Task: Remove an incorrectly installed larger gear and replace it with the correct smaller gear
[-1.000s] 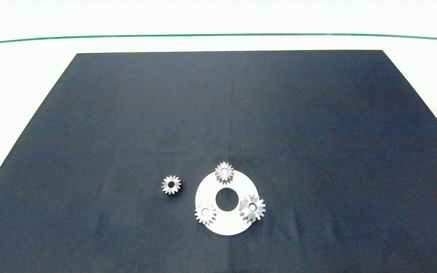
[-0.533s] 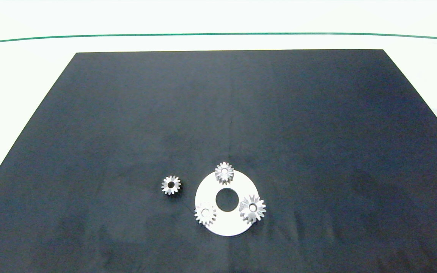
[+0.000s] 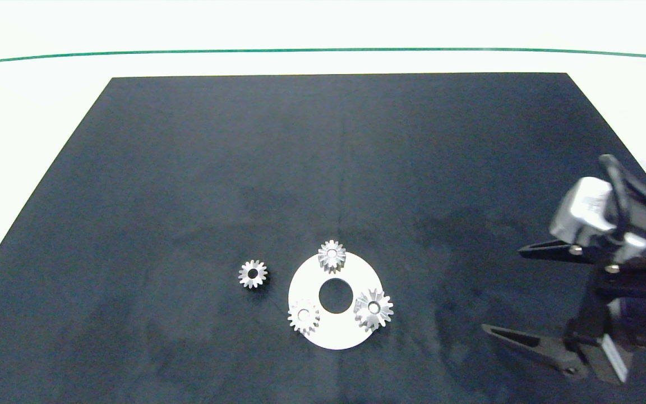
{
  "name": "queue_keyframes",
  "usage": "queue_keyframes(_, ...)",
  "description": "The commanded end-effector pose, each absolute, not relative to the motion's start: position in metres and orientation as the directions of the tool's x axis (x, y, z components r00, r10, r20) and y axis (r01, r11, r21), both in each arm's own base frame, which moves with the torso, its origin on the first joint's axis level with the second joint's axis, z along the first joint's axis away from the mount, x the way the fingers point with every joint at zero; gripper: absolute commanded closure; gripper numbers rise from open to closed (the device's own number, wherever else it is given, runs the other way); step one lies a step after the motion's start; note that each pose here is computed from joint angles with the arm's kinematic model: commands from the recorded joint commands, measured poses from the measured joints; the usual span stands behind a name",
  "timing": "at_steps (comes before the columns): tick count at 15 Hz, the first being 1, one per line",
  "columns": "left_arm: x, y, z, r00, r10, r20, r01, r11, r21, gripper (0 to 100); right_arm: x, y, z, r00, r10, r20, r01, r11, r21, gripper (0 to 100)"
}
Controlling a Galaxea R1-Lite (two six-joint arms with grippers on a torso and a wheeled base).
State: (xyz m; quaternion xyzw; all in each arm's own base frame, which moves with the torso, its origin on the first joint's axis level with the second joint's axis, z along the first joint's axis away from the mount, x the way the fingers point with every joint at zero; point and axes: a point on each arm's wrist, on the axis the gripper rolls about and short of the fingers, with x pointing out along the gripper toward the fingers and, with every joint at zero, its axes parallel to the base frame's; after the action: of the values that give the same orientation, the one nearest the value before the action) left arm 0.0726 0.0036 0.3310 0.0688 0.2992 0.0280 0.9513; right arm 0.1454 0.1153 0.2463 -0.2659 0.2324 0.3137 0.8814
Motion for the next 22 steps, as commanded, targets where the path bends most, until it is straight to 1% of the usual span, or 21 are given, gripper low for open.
queue_keyframes(1, 0.057, 0.003, 0.336, 0.846, 0.095, -0.525, -0.019, 0.989, 0.149, 0, 0.178, 0.176, 0.23, 0.615, 0.413, -0.672, -0.749, 0.572, -0.334, 0)
queue_keyframes(2, 0.053, 0.003, 0.336, 0.852, 0.096, -0.515, -0.02, 0.989, 0.15, 0, 0.18, 0.185, 0.232, 0.613, 0.387, -0.689, -0.75, 0.56, -0.352, 0)
queue_keyframes(3, 0.053, 0.003, 0.337, 0.853, 0.096, -0.513, -0.021, 0.989, 0.15, 0, 0.181, 0.192, 0.237, 0.599, 0.381, -0.704, -0.761, 0.544, -0.353, 0)
queue_keyframes(5, 0.053, 0.003, 0.337, 0.854, 0.096, -0.511, -0.021, 0.989, 0.15, 0, 0.178, 0.212, 0.244, 0.555, 0.384, -0.738, -0.8, 0.49, -0.347, 0)
queue_keyframes(6, 0.052, 0.003, 0.338, 0.855, 0.097, -0.509, -0.023, 0.988, 0.15, 0, 0.179, 0.22, 0.242, 0.544, 0.382, -0.747, -0.81, 0.473, -0.347, 0)
queue_keyframes(7, 0.05, 0.003, 0.338, 0.859, 0.097, -0.502, -0.024, 0.988, 0.15, 0, 0.181, 0.229, 0.235, 0.545, 0.36, -0.757, -0.808, 0.466, -0.36, 0)
queue_keyframes(10, 0.05, 0.003, 0.339, 0.861, 0.099, -0.498, -0.026, 0.988, 0.15, 0, 0.186, 0.247, 0.216, 0.565, 0.278, -0.777, -0.791, 0.45, -0.415, 0)
queue_keyframes(15, 0.049, 0.003, 0.34, 0.863, 0.095, -0.497, -0.021, 0.988, 0.151, 0, 0.203, 0.266, 0.212, 0.578, 0.276, -0.768, -0.779, 0.466, -0.419, 0)
queue_keyframes(19, 0.049, 0.003, 0.34, 0.864, 0.095, -0.494, -0.021, 0.988, 0.152, 0, 0.215, 0.273, 0.201, 0.568, 0.251, -0.784, -0.779, 0.472, -0.414, 0)
queue_keyframes(22, 0.049, 0.003, 0.34, 0.864, 0.093, -0.494, -0.02, 0.988, 0.152, 0, 0.221, 0.28, 0.195, 0.567, 0.244, -0.787, -0.771, 0.492, -0.404, 0)
